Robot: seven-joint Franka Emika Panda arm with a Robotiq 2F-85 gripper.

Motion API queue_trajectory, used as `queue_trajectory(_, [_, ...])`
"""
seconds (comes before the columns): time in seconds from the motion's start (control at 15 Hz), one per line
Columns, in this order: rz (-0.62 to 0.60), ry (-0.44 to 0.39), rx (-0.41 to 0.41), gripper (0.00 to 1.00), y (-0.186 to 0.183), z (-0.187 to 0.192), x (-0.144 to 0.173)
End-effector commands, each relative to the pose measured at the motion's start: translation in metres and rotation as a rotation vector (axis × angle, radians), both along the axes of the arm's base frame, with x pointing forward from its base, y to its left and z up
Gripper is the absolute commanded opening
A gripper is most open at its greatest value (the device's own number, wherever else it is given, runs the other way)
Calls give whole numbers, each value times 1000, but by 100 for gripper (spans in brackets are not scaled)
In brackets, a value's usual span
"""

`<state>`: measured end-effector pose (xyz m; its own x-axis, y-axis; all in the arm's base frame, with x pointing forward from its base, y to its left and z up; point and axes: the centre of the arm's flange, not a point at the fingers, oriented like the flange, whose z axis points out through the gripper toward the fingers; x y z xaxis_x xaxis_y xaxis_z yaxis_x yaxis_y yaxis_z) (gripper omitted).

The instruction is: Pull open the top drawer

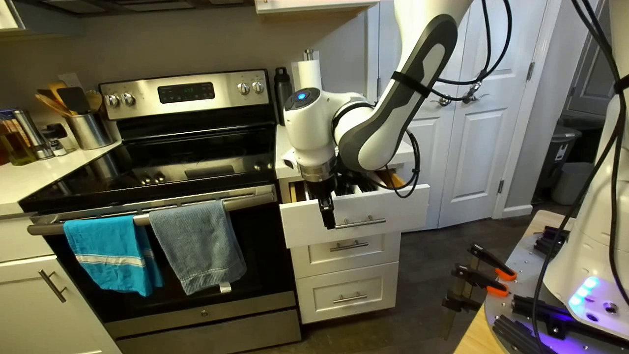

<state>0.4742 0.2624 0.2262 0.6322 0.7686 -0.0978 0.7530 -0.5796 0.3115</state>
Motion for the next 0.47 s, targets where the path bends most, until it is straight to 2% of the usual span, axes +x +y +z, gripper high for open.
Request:
queue_trajectory(0.0, [-3,-25,35,100,-7,20,-11])
queue_trajectory(0.4, [-22,-55,53,100,-12,30,-12])
